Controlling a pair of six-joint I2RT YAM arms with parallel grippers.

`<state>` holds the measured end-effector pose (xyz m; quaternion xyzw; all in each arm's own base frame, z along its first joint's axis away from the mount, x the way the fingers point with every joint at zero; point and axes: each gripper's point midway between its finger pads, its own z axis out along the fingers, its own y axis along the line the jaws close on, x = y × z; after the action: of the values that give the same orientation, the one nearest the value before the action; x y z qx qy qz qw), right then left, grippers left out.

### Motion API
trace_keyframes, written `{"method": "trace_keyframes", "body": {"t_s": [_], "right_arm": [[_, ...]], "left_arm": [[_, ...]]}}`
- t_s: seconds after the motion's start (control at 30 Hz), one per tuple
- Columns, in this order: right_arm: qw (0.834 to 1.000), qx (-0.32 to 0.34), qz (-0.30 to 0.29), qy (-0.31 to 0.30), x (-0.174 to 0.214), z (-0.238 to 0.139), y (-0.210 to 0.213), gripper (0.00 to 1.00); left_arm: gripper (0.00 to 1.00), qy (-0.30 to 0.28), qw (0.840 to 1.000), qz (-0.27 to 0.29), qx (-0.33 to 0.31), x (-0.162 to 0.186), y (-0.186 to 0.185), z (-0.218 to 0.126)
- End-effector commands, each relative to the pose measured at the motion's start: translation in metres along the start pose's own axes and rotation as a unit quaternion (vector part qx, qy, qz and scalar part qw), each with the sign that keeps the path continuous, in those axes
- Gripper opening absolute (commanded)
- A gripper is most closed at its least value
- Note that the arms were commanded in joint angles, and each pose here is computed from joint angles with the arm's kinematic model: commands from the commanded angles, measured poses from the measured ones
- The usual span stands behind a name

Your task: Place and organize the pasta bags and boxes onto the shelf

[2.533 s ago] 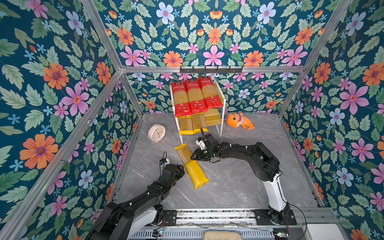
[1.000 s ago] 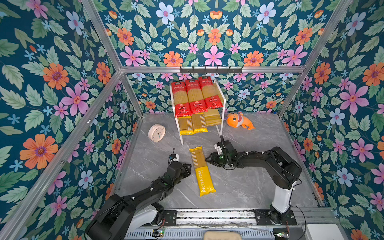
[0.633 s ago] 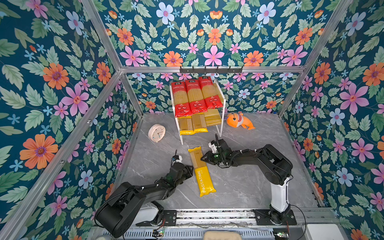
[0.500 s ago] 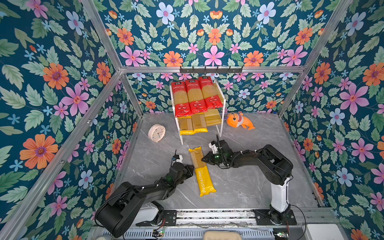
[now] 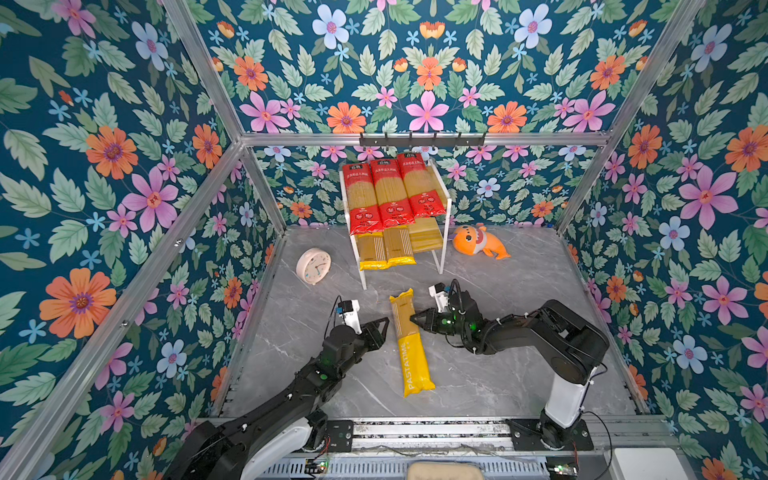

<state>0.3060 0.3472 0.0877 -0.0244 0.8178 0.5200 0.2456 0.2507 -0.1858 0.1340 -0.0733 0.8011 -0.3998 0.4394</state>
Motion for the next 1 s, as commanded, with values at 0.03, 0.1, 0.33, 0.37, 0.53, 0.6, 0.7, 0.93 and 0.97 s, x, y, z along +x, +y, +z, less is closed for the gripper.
{"method": "trace_keyframes", "body": {"t_s": [0.03, 0.1, 0.33, 0.37, 0.53, 0.6, 0.7, 0.93, 0.97], "right_arm": [[0.984, -0.094, -0.115, -0.095, -0.04, -0.022, 0.063, 0.0], [0.978, -0.103, -0.144, -0.106, -0.044, -0.03, 0.075, 0.0], [0.952, -0.133, -0.243, -0.133, -0.058, -0.055, 0.121, 0.0], [0.946, -0.144, -0.256, -0.134, -0.061, -0.058, 0.129, 0.0], [0.918, -0.204, -0.309, -0.145, -0.072, -0.073, 0.171, 0.0], [0.905, -0.228, -0.326, -0.15, -0.073, -0.08, 0.186, 0.0], [0.889, -0.267, -0.345, -0.141, -0.071, -0.087, 0.207, 0.0], [0.855, -0.352, -0.36, -0.124, -0.067, -0.112, 0.253, 0.0], [0.852, -0.359, -0.362, -0.123, -0.067, -0.115, 0.258, 0.0]], "left_arm": [[0.52, -0.037, 0.996, 0.055, 0.055, -0.01, -0.017, -0.011], [0.55, -0.057, 0.993, 0.065, 0.086, -0.013, -0.026, -0.017], [0.62, -0.061, 0.977, 0.11, 0.171, -0.012, -0.057, -0.022], [0.63, -0.063, 0.975, 0.118, 0.176, -0.012, -0.06, -0.022], [0.72, -0.077, 0.964, 0.151, 0.205, -0.014, -0.071, -0.023], [0.76, -0.083, 0.958, 0.156, 0.227, -0.017, -0.081, -0.025], [0.77, -0.079, 0.947, 0.173, 0.261, -0.016, -0.096, -0.026], [0.76, -0.084, 0.926, 0.223, 0.293, -0.019, -0.115, -0.031], [0.76, -0.087, 0.923, 0.23, 0.295, -0.02, -0.117, -0.033]]}}
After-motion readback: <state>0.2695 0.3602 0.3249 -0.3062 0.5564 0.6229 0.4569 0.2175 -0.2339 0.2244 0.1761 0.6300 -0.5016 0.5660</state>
